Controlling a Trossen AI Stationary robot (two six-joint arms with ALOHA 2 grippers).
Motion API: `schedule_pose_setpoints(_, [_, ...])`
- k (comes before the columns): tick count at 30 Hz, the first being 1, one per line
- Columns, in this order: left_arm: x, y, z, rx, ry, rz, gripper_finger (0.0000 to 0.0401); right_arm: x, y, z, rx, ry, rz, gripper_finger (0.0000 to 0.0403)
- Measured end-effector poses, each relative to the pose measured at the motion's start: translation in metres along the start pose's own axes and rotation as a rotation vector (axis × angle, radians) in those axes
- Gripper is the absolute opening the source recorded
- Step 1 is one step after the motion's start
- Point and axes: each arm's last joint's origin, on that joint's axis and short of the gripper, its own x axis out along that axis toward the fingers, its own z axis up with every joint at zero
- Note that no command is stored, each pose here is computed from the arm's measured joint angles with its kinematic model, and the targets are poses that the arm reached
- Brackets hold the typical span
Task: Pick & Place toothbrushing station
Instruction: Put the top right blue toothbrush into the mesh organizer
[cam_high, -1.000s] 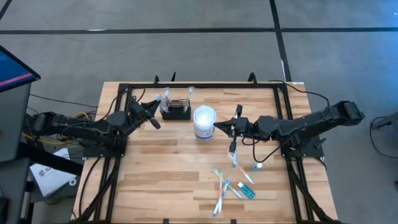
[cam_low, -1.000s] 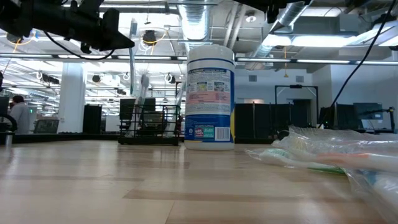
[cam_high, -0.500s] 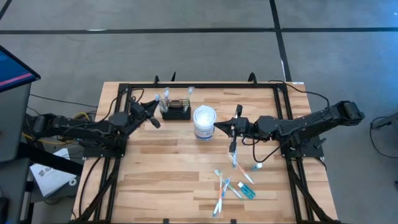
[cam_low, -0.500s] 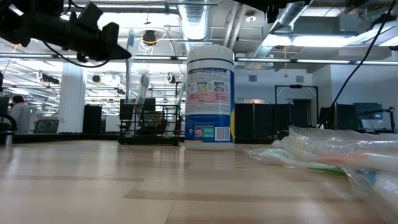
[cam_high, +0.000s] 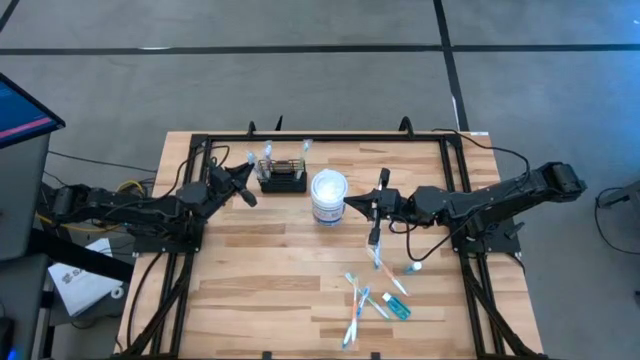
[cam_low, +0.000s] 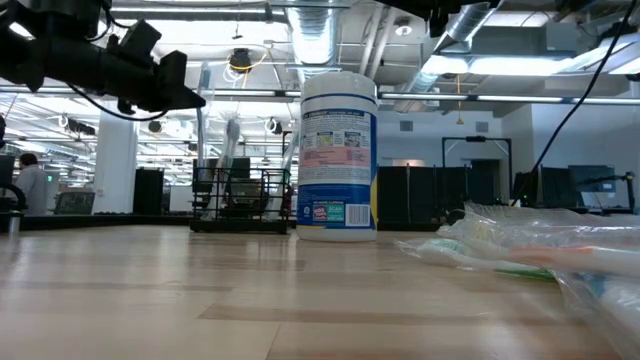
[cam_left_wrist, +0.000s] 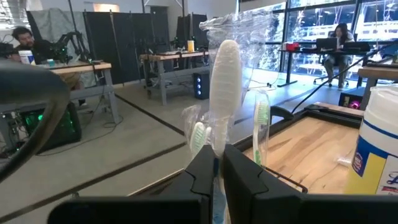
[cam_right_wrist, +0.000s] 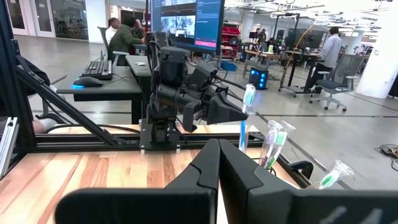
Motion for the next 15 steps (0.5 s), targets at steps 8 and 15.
schedule_pose_setpoints(8, [-0.003,0.003,-0.01,-0.029,0.001,-0.009,0.0009,0.0,-0.001,0.0,-0.002,0.0,-0.003,0.0])
schedule_pose_setpoints(15, [0.0,-0.001,-0.017,-0.034,0.016,-0.009,0.001,0.0,-0.001,0.0,-0.006,0.0,-0.003,0.0])
